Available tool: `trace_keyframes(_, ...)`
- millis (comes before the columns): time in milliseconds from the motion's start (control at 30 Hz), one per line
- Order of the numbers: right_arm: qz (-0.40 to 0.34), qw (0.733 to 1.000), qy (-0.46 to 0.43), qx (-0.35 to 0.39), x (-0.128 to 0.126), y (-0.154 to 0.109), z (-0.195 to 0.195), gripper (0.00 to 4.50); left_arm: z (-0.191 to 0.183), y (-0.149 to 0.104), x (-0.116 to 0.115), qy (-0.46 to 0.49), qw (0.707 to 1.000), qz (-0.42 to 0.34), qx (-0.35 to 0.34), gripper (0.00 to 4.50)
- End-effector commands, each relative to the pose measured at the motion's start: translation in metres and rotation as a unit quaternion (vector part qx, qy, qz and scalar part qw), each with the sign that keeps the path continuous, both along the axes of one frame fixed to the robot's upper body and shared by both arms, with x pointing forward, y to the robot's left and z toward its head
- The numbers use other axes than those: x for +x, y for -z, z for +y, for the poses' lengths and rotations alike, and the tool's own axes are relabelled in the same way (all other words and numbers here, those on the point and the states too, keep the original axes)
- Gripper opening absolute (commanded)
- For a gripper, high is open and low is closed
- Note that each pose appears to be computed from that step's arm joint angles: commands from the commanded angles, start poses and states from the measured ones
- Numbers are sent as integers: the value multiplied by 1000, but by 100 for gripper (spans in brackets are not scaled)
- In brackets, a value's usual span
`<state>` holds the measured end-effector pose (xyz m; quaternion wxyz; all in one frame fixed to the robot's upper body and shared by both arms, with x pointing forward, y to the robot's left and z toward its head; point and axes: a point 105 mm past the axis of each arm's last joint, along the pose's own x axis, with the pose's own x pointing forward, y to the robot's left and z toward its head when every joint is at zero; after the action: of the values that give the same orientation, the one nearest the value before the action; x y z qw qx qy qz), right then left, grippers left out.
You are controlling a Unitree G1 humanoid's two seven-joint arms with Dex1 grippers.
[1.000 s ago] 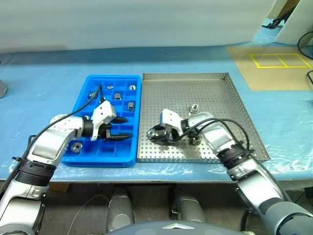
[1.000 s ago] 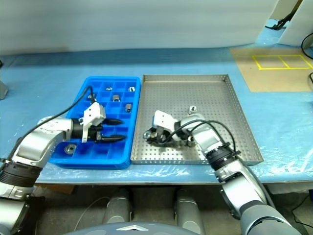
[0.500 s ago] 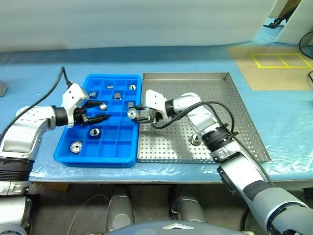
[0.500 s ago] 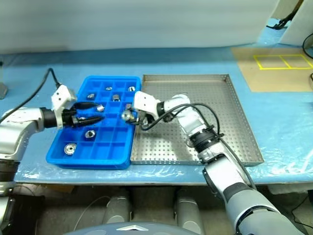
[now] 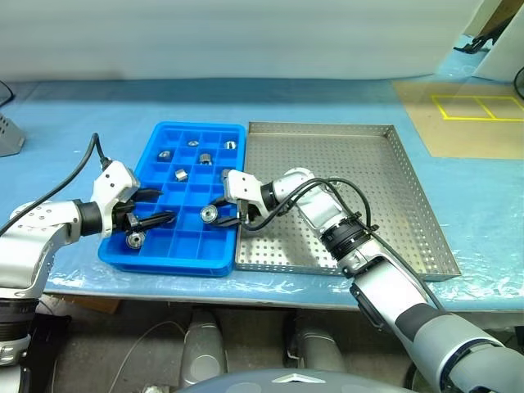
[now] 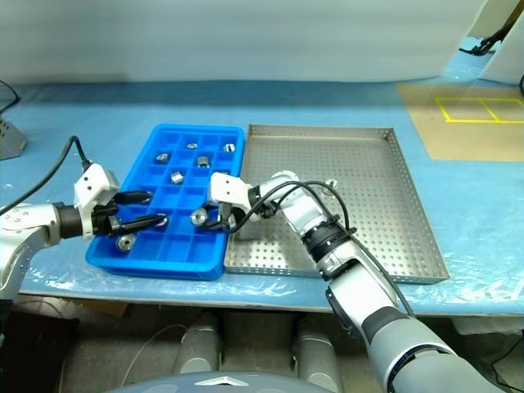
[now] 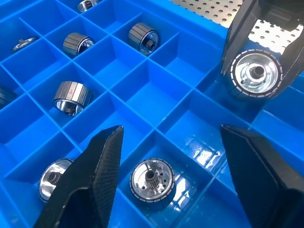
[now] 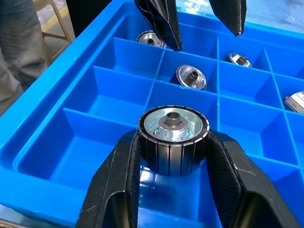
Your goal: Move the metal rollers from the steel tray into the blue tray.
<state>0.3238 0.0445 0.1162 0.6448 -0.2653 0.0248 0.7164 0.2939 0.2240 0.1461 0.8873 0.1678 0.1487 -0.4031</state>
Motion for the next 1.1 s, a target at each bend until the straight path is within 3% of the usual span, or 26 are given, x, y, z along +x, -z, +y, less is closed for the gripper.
trace_keyframes(33,-4,1000,-8,10,-1,-4,0,294,-2,-13,0,1,1000,-24,-4,344)
trace_keyframes(100,12,1000,3,12,1,-7,-3,356,-6,-13,0,7,1000,-23,-6,344)
trace_keyframes(267,0,999,37,28,9,-27,-28,356,-19,-14,4,31,999,-26,-13,344)
trace_keyframes(433,-10,994,102,23,6,-42,-87,356,-53,-8,8,88,995,-20,-38,344)
trace_keyframes(700,-16,979,201,-35,-20,-35,-156,356,-107,7,15,180,981,3,-75,344)
trace_keyframes(833,-11,970,240,-33,-24,-33,-168,356,-128,11,17,221,972,15,-83,344)
trace_keyframes(1100,28,952,303,-32,-28,-3,-180,356,-162,20,19,282,955,38,-85,344)
